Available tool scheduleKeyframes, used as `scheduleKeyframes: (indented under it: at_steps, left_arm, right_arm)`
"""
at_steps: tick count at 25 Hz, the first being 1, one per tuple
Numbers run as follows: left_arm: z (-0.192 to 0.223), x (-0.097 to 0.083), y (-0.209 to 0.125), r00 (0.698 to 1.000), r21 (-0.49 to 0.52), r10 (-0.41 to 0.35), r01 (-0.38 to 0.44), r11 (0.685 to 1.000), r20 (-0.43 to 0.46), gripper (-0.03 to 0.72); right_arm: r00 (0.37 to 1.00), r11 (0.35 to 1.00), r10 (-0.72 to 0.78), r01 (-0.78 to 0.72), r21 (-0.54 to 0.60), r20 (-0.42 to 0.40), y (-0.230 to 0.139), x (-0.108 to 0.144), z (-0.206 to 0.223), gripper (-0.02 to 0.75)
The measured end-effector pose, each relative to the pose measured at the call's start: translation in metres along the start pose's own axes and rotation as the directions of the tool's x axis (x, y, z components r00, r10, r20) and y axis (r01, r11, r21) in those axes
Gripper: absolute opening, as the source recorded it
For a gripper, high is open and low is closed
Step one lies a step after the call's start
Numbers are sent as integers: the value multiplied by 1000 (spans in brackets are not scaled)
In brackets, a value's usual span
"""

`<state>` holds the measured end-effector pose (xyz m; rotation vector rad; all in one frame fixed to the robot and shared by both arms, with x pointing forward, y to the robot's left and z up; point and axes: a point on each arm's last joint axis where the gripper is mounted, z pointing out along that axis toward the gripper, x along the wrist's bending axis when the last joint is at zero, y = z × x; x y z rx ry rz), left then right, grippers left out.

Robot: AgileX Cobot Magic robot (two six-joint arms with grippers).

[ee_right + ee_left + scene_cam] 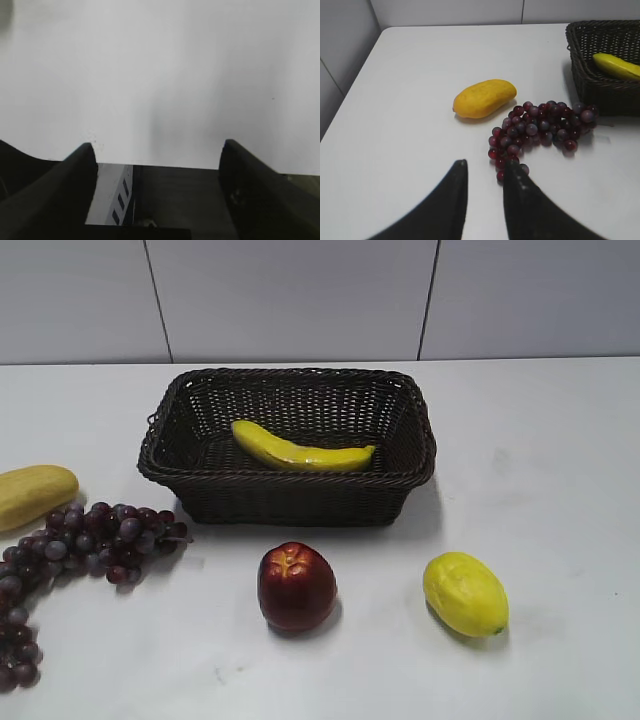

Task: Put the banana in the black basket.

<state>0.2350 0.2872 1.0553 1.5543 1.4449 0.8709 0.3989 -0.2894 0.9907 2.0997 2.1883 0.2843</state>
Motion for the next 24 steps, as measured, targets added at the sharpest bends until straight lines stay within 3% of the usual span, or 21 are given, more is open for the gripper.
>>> scheduleKeyframes:
  at_steps: [7,14,24]
  left_arm:
    - [0,0,0,1000,0,0,0,1000,0,239]
    - [0,0,0,1000,0,0,0,1000,0,239]
    - [0,0,0,1000,0,0,0,1000,0,239]
  right_arm:
    - [1000,956,-23,23,-292,2,-52,5,-51,573]
    - [999,792,-50,53,-608,22,-100,8,-87,573]
    - [995,602,-78,99,-793,65,-145,9,-98,573]
